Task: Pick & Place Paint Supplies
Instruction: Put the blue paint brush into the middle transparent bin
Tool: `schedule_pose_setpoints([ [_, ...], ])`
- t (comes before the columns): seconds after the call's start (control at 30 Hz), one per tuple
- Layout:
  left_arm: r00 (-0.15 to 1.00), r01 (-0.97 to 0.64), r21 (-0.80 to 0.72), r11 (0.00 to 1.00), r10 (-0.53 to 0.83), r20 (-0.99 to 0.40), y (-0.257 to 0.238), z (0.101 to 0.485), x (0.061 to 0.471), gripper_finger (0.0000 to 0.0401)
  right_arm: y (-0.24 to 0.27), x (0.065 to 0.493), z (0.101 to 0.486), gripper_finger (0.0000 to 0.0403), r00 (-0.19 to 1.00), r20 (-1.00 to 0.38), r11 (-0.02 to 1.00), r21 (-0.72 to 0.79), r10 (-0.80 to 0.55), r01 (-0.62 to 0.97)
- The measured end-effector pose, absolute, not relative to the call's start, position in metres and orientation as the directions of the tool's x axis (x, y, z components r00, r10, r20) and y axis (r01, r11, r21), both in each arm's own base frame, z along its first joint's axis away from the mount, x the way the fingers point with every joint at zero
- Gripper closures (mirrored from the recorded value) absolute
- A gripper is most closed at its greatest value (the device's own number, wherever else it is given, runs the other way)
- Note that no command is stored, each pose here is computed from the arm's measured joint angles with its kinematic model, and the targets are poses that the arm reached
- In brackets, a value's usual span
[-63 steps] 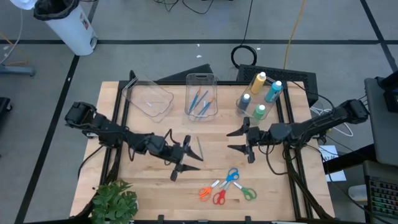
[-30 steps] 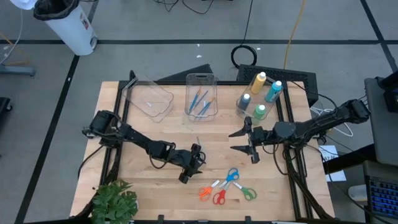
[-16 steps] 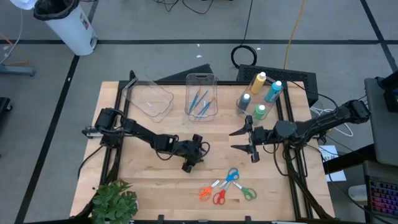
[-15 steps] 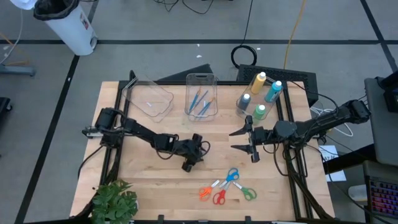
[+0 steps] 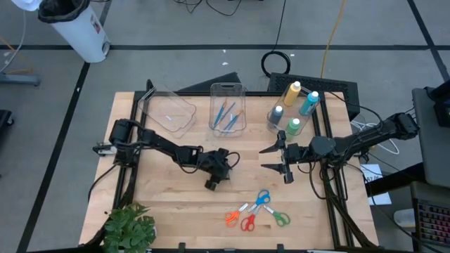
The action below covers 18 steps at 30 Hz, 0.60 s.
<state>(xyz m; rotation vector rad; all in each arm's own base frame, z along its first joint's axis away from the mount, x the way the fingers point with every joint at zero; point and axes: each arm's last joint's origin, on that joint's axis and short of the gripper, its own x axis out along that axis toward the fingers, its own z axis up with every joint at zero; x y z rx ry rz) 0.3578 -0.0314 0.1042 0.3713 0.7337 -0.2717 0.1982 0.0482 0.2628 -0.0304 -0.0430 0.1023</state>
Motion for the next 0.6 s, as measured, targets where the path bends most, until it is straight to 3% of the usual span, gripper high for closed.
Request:
schedule_pose_setpoints([
  [0.17,0.703,0.309,0.152,0.939,-0.118,-0.701,-0.0274,0.1008,0.3579,0.0238,0.0481,0.1982,0.2628,0.0193,0.994,0.042,0.994,-0.032,0.101,-0.100],
  [0.47,0.674,0.271,0.016,0.962,-0.178,-0.717,-0.0273,0.0982,0.3557,0.0378,0.0481,0.1982,0.2628,0.0193,0.994,0.042,0.995,-0.032,0.101,-0.099],
  [0.6,0.669,0.224,-0.032,0.974,-0.178,-0.721,-0.0273,0.0978,0.3553,0.0388,0.0481,0.1982,0.2628,0.0193,0.994,0.042,0.995,-0.032,0.101,-0.099],
])
